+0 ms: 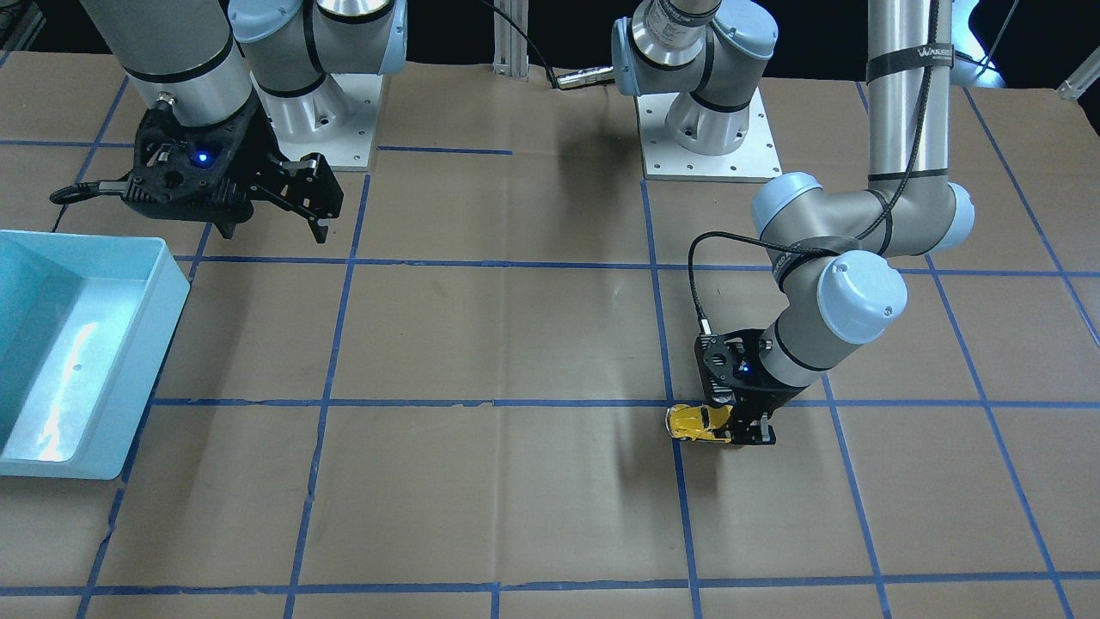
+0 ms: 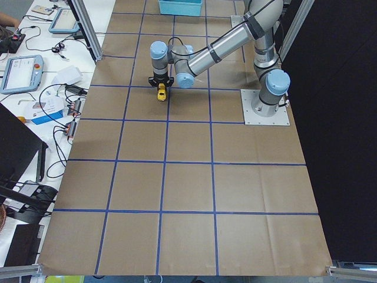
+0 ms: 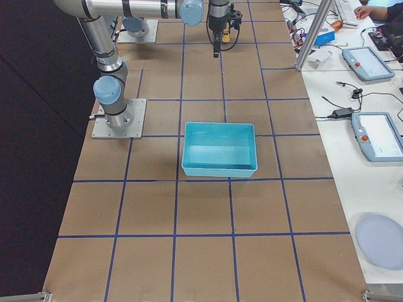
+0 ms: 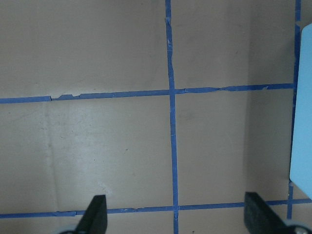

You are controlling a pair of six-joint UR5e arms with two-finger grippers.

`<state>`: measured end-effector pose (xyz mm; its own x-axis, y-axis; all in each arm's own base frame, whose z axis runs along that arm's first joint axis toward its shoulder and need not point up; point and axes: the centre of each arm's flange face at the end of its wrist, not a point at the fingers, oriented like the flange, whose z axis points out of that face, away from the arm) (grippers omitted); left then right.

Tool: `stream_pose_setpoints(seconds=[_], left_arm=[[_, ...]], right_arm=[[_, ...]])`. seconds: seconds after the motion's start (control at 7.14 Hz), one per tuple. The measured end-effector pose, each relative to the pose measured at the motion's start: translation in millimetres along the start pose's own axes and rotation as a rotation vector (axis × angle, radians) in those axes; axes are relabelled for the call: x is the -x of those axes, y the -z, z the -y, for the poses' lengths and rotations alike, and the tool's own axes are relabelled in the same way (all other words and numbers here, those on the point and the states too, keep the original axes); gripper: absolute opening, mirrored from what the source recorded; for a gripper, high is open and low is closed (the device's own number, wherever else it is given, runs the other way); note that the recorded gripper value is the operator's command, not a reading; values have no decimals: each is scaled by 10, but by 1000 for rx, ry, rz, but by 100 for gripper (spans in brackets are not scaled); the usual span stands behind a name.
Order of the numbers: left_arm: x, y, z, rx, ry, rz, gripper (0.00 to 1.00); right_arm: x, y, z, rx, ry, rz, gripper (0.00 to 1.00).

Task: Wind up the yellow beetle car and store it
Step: 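Drag the car backward along the table toward the robot with the left gripper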

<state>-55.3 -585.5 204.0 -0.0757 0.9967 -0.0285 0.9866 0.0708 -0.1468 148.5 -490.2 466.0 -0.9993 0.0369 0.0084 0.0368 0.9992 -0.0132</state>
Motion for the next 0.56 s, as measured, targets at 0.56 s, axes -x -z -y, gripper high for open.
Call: stream_pose_setpoints(seconds=[0.56], left_arm=[[47, 8, -383, -72, 72, 6, 25]], right_arm=[[0, 0, 0, 1, 0, 0, 100]])
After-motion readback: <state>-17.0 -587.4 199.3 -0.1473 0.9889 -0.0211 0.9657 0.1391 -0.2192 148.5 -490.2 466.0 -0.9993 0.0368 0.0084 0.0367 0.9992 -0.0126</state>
